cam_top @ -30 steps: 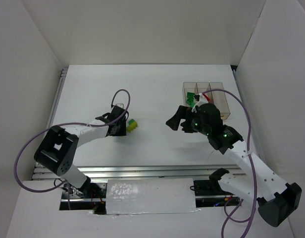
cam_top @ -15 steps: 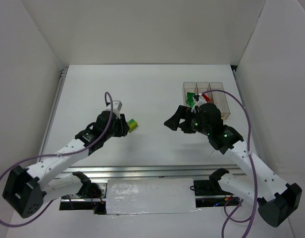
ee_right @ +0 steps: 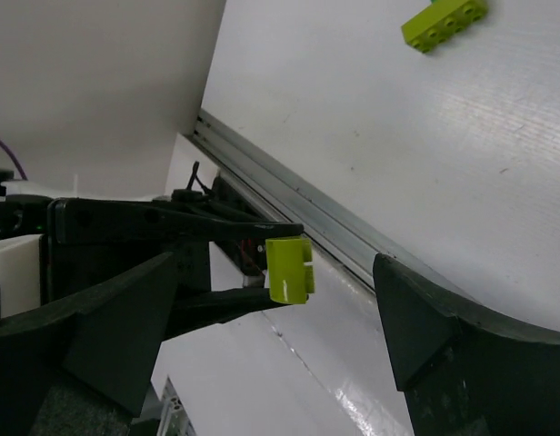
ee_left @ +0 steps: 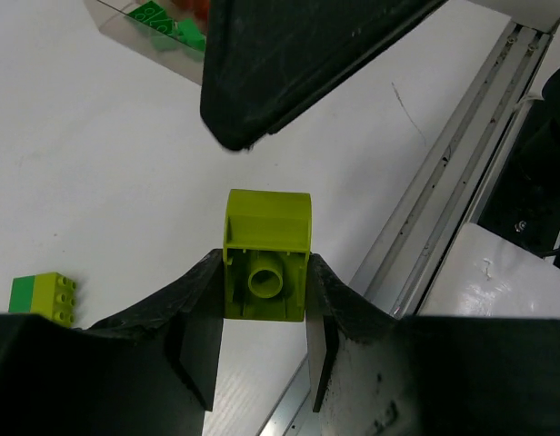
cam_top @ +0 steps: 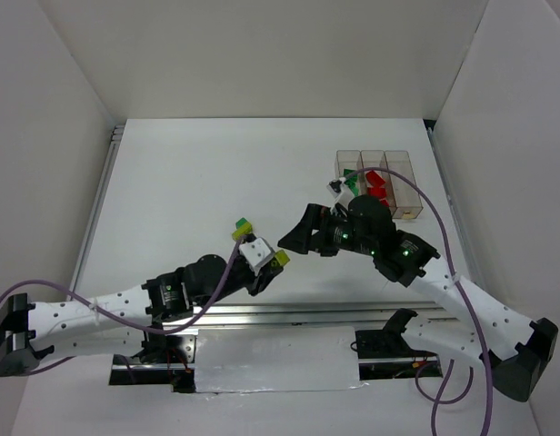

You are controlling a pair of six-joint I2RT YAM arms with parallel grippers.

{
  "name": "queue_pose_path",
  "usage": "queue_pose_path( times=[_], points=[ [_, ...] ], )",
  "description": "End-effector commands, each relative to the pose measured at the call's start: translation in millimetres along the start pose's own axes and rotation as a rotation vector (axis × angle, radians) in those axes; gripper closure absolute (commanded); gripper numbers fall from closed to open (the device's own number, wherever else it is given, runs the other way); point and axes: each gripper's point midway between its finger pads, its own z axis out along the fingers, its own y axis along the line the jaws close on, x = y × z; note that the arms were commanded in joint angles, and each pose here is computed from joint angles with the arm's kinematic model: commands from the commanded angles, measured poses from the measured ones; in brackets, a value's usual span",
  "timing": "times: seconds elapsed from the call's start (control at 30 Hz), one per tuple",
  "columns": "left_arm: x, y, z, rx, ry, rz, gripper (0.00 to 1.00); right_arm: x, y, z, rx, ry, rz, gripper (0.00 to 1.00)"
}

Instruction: Sort the legos into containers by color

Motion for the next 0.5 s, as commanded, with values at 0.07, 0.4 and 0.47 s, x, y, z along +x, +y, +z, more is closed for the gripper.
queue_pose_path(
  times=[0.07,0.4,0.47],
  points=[
    [-35,-5,8,-0.005,-0.109,0.090,1.00,13,15,9,-0.055,0.046,-0.025,0.08],
    [-41,-1,4,-0.031,-0.135,0.092,1.00,45,15,22,-0.117,0.135,-0.054,0.26],
    [-41,-2,2,-0.020,-0.140,0.087,1.00,46,14,25,-0.123,0.136,-0.059,0.39]
  ],
)
